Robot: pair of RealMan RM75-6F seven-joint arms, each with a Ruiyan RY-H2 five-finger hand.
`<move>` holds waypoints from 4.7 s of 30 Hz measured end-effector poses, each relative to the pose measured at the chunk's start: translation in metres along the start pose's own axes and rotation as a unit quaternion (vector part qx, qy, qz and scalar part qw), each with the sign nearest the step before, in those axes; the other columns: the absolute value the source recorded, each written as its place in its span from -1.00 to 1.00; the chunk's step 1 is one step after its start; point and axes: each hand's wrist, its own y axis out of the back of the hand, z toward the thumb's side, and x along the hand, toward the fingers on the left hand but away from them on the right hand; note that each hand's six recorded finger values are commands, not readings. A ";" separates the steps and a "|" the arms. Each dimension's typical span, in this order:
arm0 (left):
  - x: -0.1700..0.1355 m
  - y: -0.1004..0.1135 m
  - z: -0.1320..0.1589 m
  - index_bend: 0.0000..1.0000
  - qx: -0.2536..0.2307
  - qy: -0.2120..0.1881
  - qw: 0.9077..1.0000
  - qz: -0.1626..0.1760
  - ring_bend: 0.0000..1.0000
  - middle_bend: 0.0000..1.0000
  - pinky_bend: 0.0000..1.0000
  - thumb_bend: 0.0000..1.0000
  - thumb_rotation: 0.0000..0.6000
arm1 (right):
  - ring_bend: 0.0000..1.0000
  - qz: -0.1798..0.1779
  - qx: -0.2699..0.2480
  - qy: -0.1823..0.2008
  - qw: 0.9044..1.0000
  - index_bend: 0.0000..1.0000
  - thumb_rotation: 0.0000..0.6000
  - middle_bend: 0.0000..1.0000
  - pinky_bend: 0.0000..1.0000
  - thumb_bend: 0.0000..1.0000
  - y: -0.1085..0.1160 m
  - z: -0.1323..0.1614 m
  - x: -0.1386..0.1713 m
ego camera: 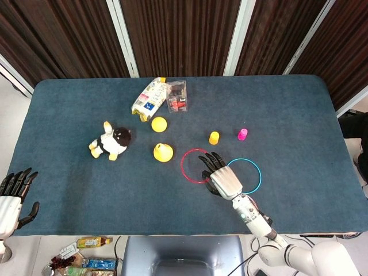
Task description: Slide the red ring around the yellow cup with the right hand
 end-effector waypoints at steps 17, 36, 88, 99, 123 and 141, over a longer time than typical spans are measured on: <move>0.003 -0.005 0.003 -1.00 0.004 -0.003 1.000 -0.009 -1.00 -1.00 -0.87 -0.08 1.00 | -1.00 -0.011 0.051 -0.126 0.991 0.98 1.00 -0.62 -1.00 0.19 0.040 -0.085 -0.034; 0.007 -0.009 0.004 -1.00 0.006 -0.001 1.000 -0.015 -1.00 -1.00 -0.87 -0.08 1.00 | -1.00 0.022 -0.003 -0.130 0.991 -0.60 1.00 -0.90 -1.00 -0.17 0.023 -0.089 -0.041; 0.009 -0.016 0.004 -1.00 0.015 0.010 0.999 -0.029 -1.00 -1.00 -0.87 -0.07 1.00 | -1.00 0.113 0.012 -0.120 0.986 0.28 1.00 -0.90 -1.00 0.00 -0.001 -0.122 0.123; 0.008 -0.015 0.005 -1.00 0.013 0.009 1.000 -0.026 -1.00 -1.00 -0.87 -0.07 1.00 | -1.00 0.118 0.012 -0.121 0.986 0.30 1.00 -0.90 -1.00 0.00 -0.005 -0.121 0.121; 0.007 -0.013 0.004 -1.00 0.012 0.007 1.000 -0.024 -1.00 -1.00 -0.87 -0.07 1.00 | -1.00 0.119 0.005 -0.119 0.986 0.64 1.00 -0.80 -1.00 0.12 -0.012 -0.117 0.120; 0.005 -0.011 0.004 -1.00 0.007 0.006 1.000 -0.021 -1.00 -1.00 -0.86 -0.07 1.00 | -1.00 0.103 0.003 -0.115 0.988 0.86 1.00 -0.70 -1.00 0.13 -0.011 -0.115 0.116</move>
